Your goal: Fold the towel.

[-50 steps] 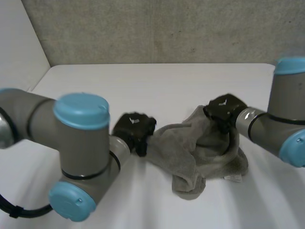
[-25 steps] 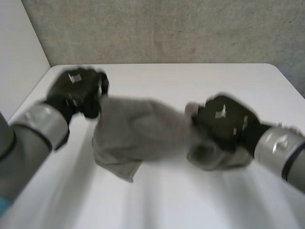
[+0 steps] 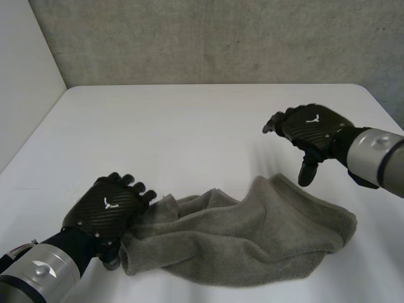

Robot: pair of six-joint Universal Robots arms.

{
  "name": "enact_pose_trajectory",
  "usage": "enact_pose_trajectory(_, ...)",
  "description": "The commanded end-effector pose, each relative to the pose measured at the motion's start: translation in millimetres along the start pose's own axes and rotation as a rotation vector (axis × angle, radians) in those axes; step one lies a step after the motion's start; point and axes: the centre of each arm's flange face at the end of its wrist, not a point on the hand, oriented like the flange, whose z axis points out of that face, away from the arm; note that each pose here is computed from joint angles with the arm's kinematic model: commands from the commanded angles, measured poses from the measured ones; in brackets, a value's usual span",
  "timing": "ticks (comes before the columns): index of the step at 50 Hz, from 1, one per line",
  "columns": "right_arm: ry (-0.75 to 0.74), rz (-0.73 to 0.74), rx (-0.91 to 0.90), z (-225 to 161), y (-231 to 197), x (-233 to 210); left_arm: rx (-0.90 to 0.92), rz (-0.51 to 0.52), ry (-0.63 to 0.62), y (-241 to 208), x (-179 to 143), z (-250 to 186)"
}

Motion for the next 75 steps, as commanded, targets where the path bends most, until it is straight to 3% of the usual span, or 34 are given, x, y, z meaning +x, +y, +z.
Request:
enact_pose_trajectory(1, -0.072, -0.059, -0.158, 38.2, 27.1, -11.0, 0.025, -0.003, -0.028, -5.2, -6.2, 3.0)
enact_pose_trajectory(9, -0.071, -0.056, -0.298, 71.7, 50.6, -21.8, 0.035, -0.003, -0.078, -2.6, -21.6, 22.0)
enact_pose_trajectory(17, -0.137, -0.044, -0.349, 76.8, 56.3, -35.4, -0.035, -0.025, 0.049, 11.4, -7.3, 31.1)
enact_pose_trajectory(24, -0.165, -0.032, -0.352, 75.0, 55.3, -39.0, -0.016, -0.045, 0.156, 10.4, 3.4, 27.9)
enact_pose_trajectory(41, -0.143, -0.060, -0.294, 77.8, 40.2, -27.4, -0.040, -0.052, 0.186, 17.3, 4.6, 42.6)
enact_pose_trajectory(47, 0.007, -0.140, -0.088, 86.4, -10.0, 6.2, 0.039, -0.012, 0.067, -14.5, -33.0, 80.0)
enact_pose_trajectory(48, 0.081, -0.173, 0.018, 89.0, -32.7, 20.2, 0.082, 0.005, -0.020, -32.8, -52.7, 88.1)
enact_pose_trajectory(49, 0.163, -0.206, 0.133, 90.4, -55.7, 34.2, 0.083, 0.005, -0.020, -33.0, -52.9, 88.2)
enact_pose_trajectory(50, 0.164, -0.207, 0.134, 90.4, -56.0, 34.3, 0.130, 0.017, -0.125, -54.8, -75.3, 93.8)
enact_pose_trajectory(51, 0.252, -0.235, 0.260, 87.9, -81.7, 47.2, 0.182, 0.017, -0.245, -78.6, -100.0, 95.6)
enact_pose_trajectory(52, 0.344, -0.242, 0.375, 80.8, -105.4, 60.2, 0.183, 0.017, -0.246, -78.8, -100.2, 95.6)
enact_pose_trajectory(53, 0.345, -0.242, 0.376, 80.8, -105.6, 60.3, 0.243, 0.003, -0.368, -103.9, -123.3, 93.4)
enact_pose_trajectory(54, 0.440, -0.232, 0.493, 65.7, -131.1, 72.4, 0.317, -0.027, -0.485, -128.3, -145.2, 88.8)
enact_pose_trajectory(55, 0.523, -0.207, 0.594, 47.9, -151.7, 82.7, 0.318, -0.027, -0.486, -128.6, -145.5, 88.7)
enact_pose_trajectory(57, 0.573, -0.184, 0.677, 33.2, -165.0, 88.2, 0.492, -0.111, -0.669, -169.2, -180.0, 74.3)
enact_pose_trajectory(59, 0.606, -0.165, 0.752, 19.3, -175.4, 90.7, 0.570, -0.139, -0.722, -183.2, -191.2, 67.7)
enact_pose_trajectory(62, 0.629, -0.156, 0.838, 1.9, -185.5, 88.8, 0.680, -0.157, -0.765, -199.6, -201.5, 58.8)
enact_pose_trajectory(66, 0.619, -0.158, 0.832, -6.5, -182.1, 82.7, 0.692, -0.152, -0.774, -199.3, -201.5, 58.9)
enact_pose_trajectory(71, 0.543, -0.147, 0.747, 1.7, -156.9, 64.9, 0.577, -0.156, -0.710, -166.1, -182.5, 76.4)
enact_pose_trajectory(75, 0.470, -0.157, 0.683, 9.2, -138.3, 52.3, 0.424, -0.150, -0.590, -115.6, -149.6, 95.9)
